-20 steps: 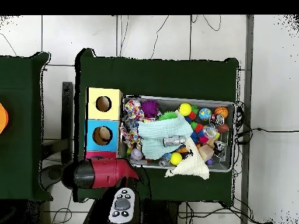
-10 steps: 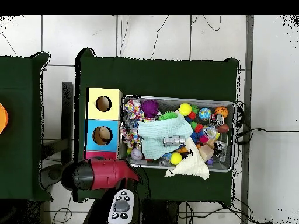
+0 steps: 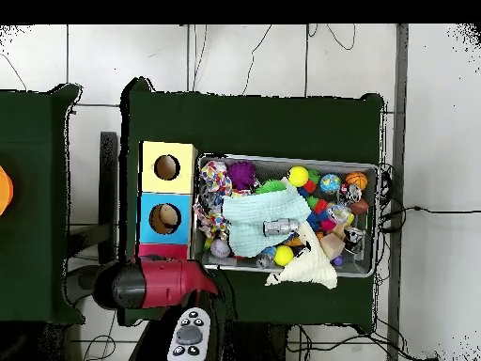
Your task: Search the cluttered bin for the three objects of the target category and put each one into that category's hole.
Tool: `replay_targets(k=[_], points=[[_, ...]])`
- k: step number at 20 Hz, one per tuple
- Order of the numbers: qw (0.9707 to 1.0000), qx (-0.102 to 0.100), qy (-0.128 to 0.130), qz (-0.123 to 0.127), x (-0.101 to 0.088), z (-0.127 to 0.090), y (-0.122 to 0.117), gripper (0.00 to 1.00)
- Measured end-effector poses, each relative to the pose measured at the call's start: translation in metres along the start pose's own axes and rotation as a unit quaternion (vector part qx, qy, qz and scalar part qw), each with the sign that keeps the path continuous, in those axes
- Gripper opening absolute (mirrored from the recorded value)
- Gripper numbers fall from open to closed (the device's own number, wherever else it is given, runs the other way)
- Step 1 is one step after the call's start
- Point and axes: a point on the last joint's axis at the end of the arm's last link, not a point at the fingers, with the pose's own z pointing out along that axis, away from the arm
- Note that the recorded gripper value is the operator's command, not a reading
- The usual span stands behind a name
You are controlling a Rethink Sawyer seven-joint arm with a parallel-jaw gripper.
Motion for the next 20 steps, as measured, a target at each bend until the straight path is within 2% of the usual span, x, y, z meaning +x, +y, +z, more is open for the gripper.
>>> replay_targets(k=[14,20], points=[[1.0000,0.000,0.000,0.001,0.0003,-0.0005,-0.0006,1.00],[1.0000,-0.001,-0.004,0.004,0.0011,-0.0071,-0.0025,1.00]])
